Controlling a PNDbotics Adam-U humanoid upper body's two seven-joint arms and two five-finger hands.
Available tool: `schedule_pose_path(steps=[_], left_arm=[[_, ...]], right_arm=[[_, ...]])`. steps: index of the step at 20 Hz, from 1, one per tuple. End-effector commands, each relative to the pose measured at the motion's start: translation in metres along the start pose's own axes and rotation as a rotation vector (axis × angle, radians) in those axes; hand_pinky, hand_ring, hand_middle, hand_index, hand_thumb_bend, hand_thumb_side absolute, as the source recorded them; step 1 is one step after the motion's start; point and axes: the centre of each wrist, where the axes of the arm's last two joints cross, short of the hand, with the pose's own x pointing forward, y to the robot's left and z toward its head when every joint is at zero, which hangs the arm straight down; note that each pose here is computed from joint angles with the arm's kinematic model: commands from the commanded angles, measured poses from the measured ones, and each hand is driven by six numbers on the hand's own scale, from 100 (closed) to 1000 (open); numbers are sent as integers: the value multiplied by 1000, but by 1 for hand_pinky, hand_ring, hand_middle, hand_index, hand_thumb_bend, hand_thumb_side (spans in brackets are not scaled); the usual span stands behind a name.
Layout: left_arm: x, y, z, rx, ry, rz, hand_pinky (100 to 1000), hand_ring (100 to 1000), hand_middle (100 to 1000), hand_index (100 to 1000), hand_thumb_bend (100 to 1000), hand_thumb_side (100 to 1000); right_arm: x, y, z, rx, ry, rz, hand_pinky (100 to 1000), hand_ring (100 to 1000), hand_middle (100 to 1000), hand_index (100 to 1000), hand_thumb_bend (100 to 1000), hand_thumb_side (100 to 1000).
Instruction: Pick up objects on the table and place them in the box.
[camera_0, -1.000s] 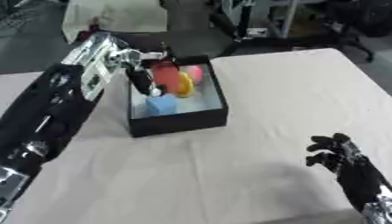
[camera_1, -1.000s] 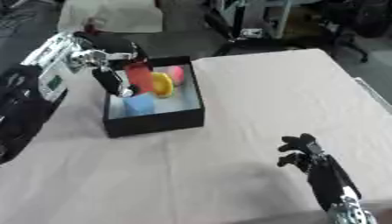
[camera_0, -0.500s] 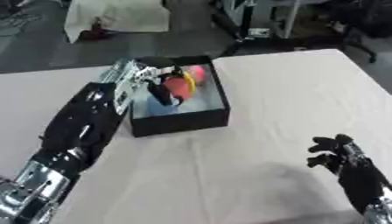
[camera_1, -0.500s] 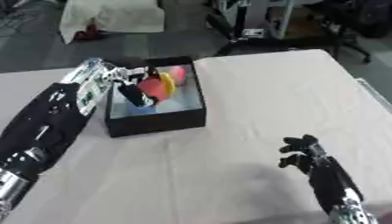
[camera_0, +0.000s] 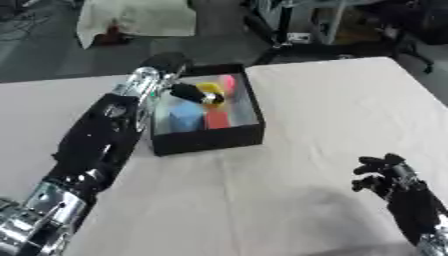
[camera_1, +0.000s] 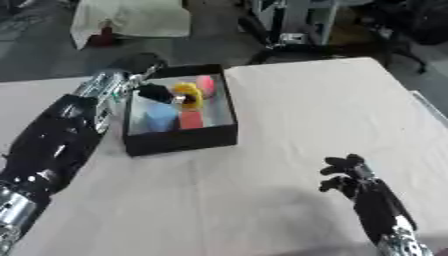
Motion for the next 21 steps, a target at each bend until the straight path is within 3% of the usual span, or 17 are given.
schedule_pose_path(steps=[1,4,7,10,13,17,21], left_arm=[[-40,36,8,215,50,78,744,735,799,893,475,885],[-84,56,41,394,45,290,696,668,749,865,387,859],[-123,51,86,492,41,480,638,610,698,842,294,858],[-148,21,131,513,60,677,606,584,670,830,223,846],[-161,-14,162,510,128,847,590,569,654,822,163,838],[-162,-59,180,478,227,1032,574,537,613,792,104,845],[-164,-82,183,450,241,1134,569,521,593,784,100,844]], right_arm=[[4,-3,-1,-8,-14,4,748,516,598,760,100,1000],[4,-3,-1,-11,-15,6,748,516,598,760,100,1000],[4,-4,-1,-20,-12,10,748,516,598,760,100,1000],[6,-5,-2,-28,-20,12,747,515,598,760,100,1000],[5,-5,-1,-34,-18,13,747,515,597,760,100,1000],[6,-4,-1,-35,-26,8,747,515,596,760,100,1000],[5,-4,0,-36,-22,8,746,515,596,760,100,1000]])
